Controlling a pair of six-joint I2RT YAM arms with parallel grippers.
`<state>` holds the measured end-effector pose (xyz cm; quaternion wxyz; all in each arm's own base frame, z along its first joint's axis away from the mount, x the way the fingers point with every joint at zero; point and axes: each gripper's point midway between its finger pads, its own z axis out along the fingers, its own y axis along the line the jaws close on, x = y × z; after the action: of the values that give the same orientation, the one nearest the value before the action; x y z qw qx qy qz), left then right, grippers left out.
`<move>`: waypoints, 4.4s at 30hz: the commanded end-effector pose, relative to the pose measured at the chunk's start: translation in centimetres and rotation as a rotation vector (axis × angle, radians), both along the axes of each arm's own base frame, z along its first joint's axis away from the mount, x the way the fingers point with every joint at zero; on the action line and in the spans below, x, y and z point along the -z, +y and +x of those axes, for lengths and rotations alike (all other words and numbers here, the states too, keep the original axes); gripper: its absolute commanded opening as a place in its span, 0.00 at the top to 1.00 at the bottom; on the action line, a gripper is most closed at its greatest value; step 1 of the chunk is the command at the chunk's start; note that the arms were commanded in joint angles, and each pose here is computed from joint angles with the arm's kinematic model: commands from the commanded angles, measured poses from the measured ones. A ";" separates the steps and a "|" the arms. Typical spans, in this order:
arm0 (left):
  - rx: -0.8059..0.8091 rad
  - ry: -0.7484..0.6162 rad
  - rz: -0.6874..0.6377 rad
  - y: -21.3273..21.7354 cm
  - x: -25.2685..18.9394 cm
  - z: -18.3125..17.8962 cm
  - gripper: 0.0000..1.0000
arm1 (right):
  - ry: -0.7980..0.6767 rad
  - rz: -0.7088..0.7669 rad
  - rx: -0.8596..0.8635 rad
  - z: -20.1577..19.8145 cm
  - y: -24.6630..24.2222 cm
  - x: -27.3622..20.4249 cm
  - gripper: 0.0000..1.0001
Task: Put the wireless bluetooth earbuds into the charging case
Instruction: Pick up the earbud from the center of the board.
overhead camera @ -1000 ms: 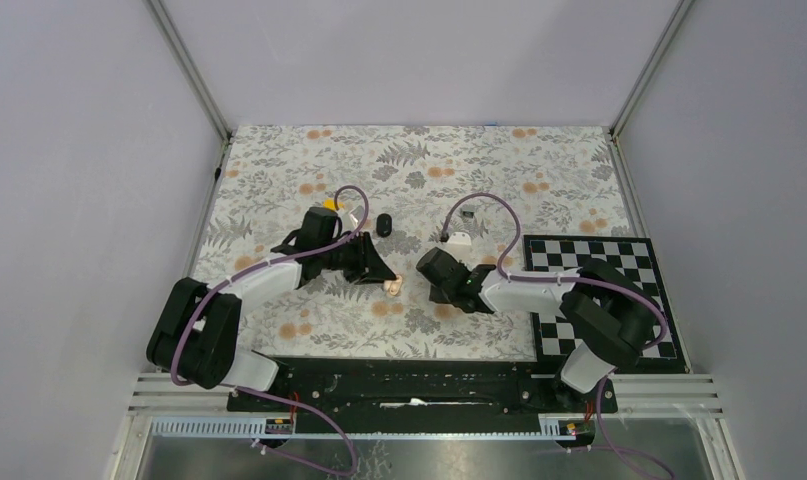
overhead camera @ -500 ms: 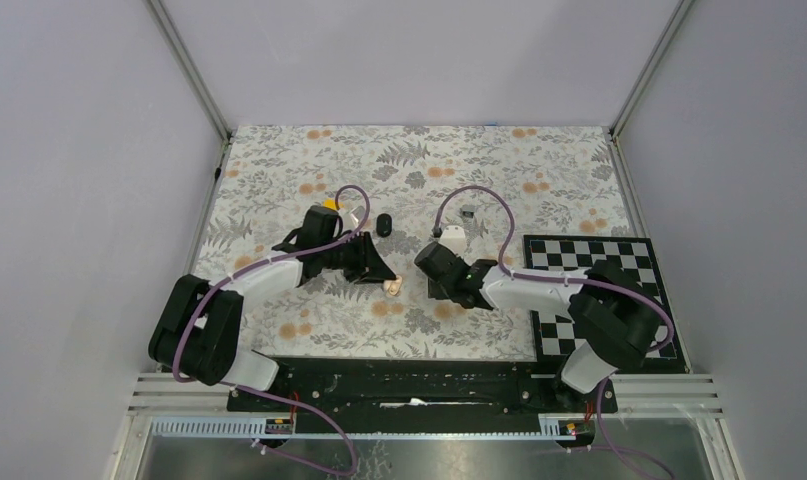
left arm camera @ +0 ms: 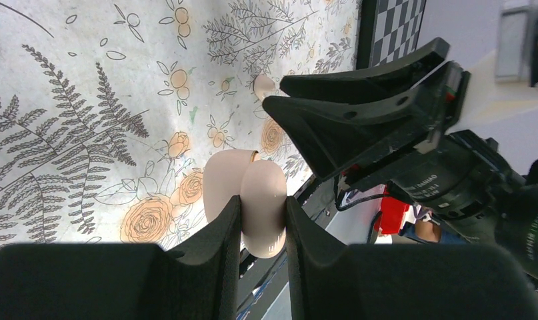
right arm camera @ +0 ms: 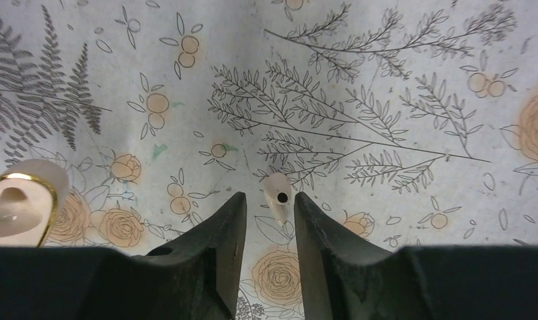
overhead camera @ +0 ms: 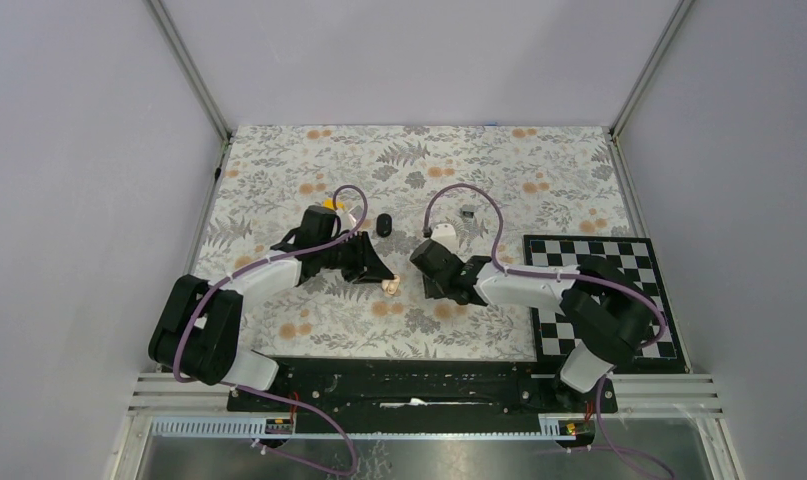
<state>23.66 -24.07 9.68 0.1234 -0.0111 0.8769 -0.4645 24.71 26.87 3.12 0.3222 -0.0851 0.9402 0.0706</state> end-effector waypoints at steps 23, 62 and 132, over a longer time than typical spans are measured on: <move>0.012 -0.077 -0.019 -0.1 -2.0 0.9 1.00 | -0.080 -0.158 0.064 2.4 -2.9 -0.7 0.92; 0.018 -0.071 -0.010 0.1 -1.9 0.6 1.00 | 0.030 -0.015 -0.189 2.9 -3.0 -2.9 0.50; 0.007 -0.073 -0.024 -0.1 -2.7 0.9 1.00 | 0.205 -0.293 -0.383 2.5 -4.0 3.8 0.69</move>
<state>23.19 -23.68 10.08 0.1217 -0.0083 0.8800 -0.4590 28.14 24.02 0.86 0.2184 -0.2909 0.9309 0.0332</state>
